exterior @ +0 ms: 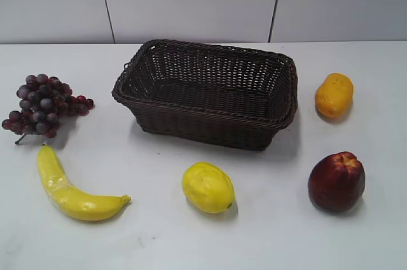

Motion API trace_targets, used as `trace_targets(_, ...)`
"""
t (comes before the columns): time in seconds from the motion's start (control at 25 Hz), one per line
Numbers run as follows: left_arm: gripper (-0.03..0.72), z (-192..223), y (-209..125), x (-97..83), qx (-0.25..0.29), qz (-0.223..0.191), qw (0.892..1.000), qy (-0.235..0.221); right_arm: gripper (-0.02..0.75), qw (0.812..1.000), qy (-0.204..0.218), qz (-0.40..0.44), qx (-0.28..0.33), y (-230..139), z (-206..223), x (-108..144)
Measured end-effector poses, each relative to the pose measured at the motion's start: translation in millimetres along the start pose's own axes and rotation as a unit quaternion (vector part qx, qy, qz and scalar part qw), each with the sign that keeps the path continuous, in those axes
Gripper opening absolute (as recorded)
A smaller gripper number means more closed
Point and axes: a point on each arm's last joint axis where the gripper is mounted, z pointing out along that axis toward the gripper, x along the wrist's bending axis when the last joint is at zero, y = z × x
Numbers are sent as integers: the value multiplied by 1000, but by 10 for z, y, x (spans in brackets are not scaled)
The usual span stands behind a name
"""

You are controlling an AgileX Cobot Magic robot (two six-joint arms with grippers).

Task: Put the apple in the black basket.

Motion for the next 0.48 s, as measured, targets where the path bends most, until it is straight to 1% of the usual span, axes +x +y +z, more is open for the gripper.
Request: trace_targets(0.48, 507, 0, 0, 0, 0, 0, 1000, 0, 622, 1000, 0, 0, 0, 0, 0, 0)
